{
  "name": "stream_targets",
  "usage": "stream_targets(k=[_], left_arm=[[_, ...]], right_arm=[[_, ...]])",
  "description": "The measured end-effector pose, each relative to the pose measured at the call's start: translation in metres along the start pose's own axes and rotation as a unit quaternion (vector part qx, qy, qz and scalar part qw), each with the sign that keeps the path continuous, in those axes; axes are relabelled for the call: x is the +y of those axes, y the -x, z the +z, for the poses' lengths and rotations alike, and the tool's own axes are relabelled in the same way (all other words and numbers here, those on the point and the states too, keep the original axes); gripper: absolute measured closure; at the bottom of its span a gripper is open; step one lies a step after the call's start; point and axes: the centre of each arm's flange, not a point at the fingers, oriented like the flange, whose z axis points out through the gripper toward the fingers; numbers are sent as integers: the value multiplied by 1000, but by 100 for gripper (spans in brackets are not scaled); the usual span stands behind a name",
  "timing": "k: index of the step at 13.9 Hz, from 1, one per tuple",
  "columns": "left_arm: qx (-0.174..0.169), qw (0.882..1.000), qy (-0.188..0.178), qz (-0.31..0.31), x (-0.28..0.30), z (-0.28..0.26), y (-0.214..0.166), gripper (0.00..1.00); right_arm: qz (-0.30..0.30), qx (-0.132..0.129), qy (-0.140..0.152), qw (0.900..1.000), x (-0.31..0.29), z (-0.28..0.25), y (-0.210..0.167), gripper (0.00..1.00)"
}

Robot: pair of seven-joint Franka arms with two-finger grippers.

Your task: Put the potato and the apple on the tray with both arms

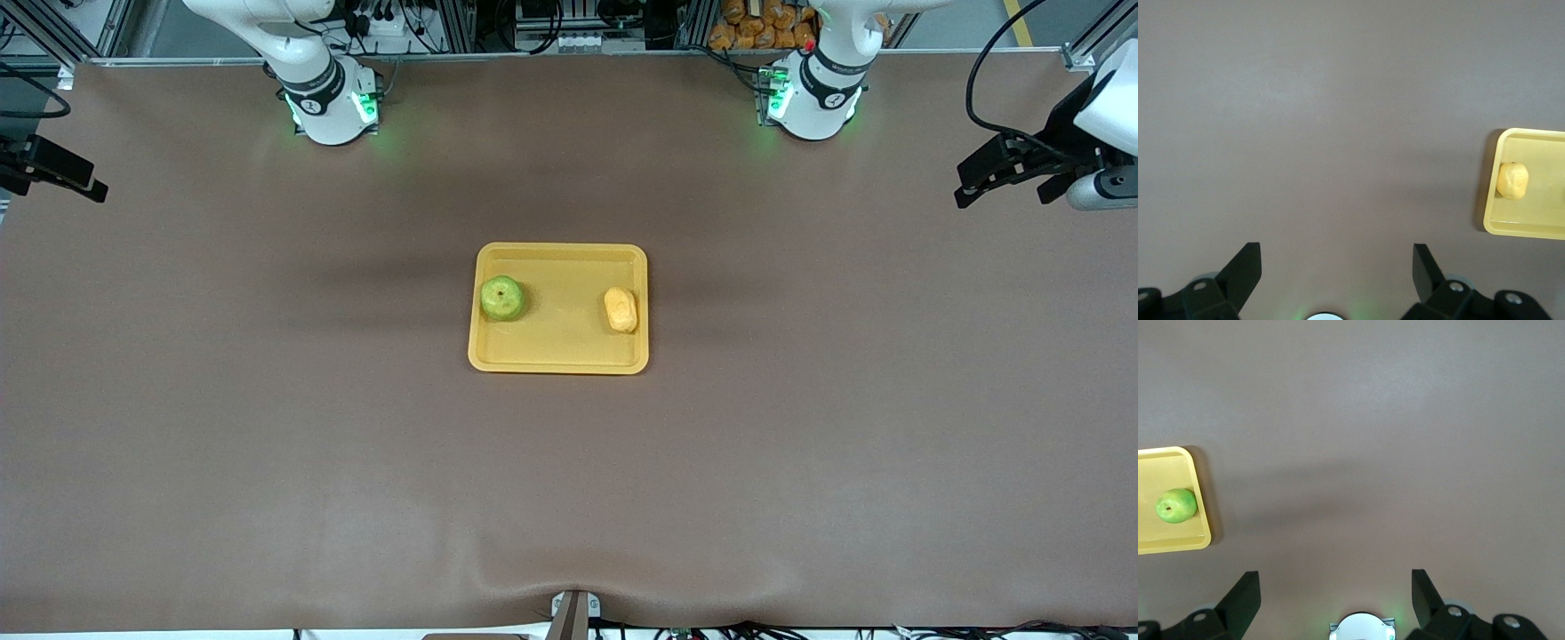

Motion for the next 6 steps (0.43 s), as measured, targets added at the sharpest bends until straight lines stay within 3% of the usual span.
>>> stream_targets(k=[6], left_arm=[[-5, 1000, 3, -2, -2, -1, 1, 0]], right_arm=[[4, -2, 0, 1000, 4, 0, 0, 0]])
